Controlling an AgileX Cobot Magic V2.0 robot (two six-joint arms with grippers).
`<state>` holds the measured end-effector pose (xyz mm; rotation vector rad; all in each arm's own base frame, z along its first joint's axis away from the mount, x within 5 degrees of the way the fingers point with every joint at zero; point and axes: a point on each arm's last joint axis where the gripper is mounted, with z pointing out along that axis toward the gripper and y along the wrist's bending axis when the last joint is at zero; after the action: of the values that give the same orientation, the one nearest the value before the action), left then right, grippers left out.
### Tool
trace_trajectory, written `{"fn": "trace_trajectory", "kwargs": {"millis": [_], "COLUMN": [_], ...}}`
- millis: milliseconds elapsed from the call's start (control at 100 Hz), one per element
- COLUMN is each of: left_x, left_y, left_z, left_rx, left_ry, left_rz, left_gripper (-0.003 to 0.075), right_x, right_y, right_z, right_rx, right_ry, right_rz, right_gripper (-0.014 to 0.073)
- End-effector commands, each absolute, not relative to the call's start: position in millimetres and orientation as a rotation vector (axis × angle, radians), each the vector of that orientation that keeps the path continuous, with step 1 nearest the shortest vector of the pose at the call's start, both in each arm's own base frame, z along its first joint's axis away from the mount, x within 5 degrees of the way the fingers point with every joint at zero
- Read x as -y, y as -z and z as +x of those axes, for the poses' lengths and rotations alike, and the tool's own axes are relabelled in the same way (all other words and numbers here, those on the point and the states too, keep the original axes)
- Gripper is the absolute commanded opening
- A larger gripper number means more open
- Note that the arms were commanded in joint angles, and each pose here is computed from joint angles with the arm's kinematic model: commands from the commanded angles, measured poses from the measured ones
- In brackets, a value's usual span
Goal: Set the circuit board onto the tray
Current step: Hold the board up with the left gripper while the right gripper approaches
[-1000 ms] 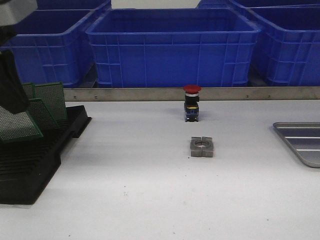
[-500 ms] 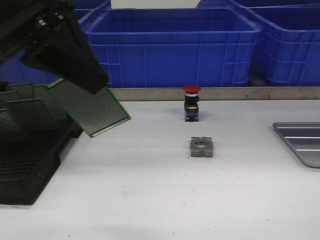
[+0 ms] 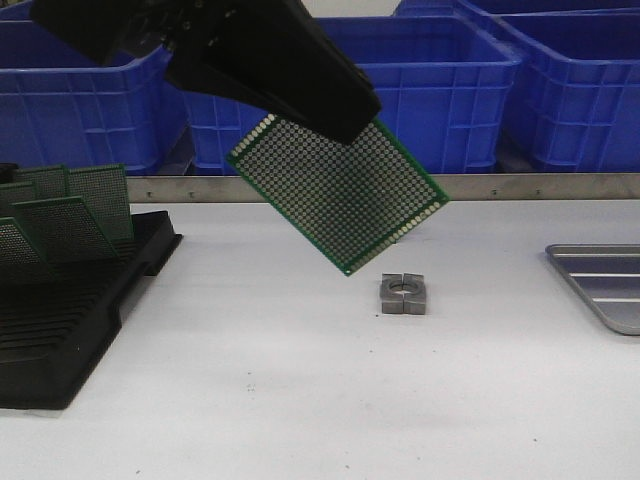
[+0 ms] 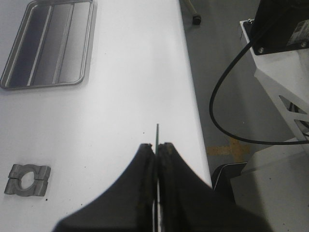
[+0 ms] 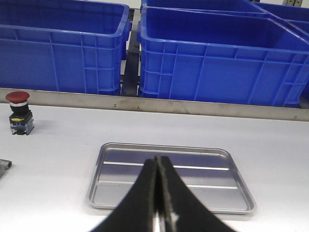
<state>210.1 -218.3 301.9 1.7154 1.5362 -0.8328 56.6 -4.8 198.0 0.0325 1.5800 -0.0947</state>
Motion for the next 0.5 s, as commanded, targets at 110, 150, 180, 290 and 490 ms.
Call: {"fn": "trace_trajectory", "kwargs": {"millis": [110,150,180,290,490], "left_x": [221.2,221.2,221.2,221.2,221.2], "left_y": [-325.5,-325.5,-325.5,-325.5,-325.5], "left_z": [205.3,205.3,205.3,205.3,205.3], "left_rx": [-1.475,-1.475,-1.475,-1.475,-1.475], "left_ry": [0.874,0.874,0.874,0.874,0.874], "left_rz": [1.632,1.632,1.632,1.632,1.632], "left_gripper": [-0.002,-0.002,-0.002,-0.002,-0.002], "right_x": [4.6,4.6,4.5,4.9,6.9], "right_y": [-206.1,-206.1,-207.3,-215.6,-249.7], "right_z": [54.5,54.5,54.3,53.2,54.9], "right_rx": [-1.478,-1.478,-1.474,-1.514,-1.746], "right_ry": [0.108,0.106,0.105,0.105,0.114], "right_rz": [0.025,0.026,0.027,0.033,0.054], "right_gripper": [-0.0061,-0.0061,-0.0061,-0.0061,-0.0061]}}
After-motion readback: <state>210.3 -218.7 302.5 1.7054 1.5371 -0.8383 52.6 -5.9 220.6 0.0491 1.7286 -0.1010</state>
